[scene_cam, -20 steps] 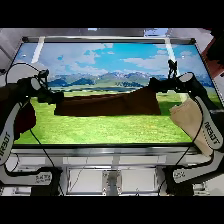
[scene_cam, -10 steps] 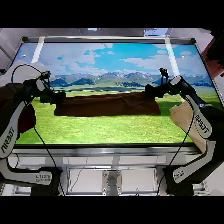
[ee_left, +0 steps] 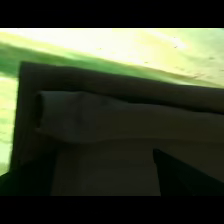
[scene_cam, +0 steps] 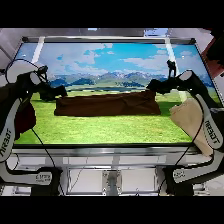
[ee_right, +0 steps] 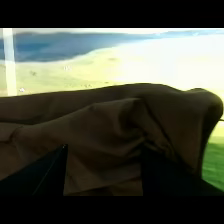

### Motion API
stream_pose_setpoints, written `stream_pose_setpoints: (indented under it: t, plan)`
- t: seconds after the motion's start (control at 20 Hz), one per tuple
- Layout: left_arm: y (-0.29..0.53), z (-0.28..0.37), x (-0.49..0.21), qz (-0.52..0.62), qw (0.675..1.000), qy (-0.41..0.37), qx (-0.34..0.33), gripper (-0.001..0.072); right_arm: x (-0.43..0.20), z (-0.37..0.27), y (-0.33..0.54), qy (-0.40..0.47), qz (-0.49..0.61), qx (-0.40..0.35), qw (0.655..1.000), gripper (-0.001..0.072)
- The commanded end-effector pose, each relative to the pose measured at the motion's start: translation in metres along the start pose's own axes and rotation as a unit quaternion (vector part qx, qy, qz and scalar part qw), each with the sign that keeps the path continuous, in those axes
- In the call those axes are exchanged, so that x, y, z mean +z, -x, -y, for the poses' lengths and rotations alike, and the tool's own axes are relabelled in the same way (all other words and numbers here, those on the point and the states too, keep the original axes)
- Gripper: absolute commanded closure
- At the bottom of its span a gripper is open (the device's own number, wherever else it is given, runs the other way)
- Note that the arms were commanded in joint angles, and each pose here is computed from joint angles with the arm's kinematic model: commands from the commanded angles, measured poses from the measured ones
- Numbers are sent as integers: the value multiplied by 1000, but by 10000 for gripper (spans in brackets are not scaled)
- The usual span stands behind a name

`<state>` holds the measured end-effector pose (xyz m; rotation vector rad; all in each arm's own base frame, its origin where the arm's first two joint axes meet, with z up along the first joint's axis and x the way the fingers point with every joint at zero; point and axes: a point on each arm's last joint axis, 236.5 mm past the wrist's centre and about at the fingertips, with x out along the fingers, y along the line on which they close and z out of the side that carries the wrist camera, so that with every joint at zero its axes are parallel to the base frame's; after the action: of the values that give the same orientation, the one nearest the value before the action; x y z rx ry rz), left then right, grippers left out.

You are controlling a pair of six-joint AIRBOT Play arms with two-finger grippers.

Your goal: Fold the shirts.

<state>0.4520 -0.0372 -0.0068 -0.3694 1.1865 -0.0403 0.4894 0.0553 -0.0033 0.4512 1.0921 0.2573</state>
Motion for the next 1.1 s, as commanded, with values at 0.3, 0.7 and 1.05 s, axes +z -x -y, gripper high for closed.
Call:
stream_pose_setpoints:
  t: [0.3, 0.7, 1.05]
  plan:
    - [48, 231, 41, 239, 921, -210, -226, 12, -24, 85, 33, -131, -53, -8, 990, 97]
    - [-76, 244, -64, 46, 935, -328, -126, 13, -53, 87, -33, -156, -113, 96, 976, 93]
    - [-107, 235, -101, -45, 931, -346, -111, 13, -62, 57, -56, -117, -132, 110, 978, 94]
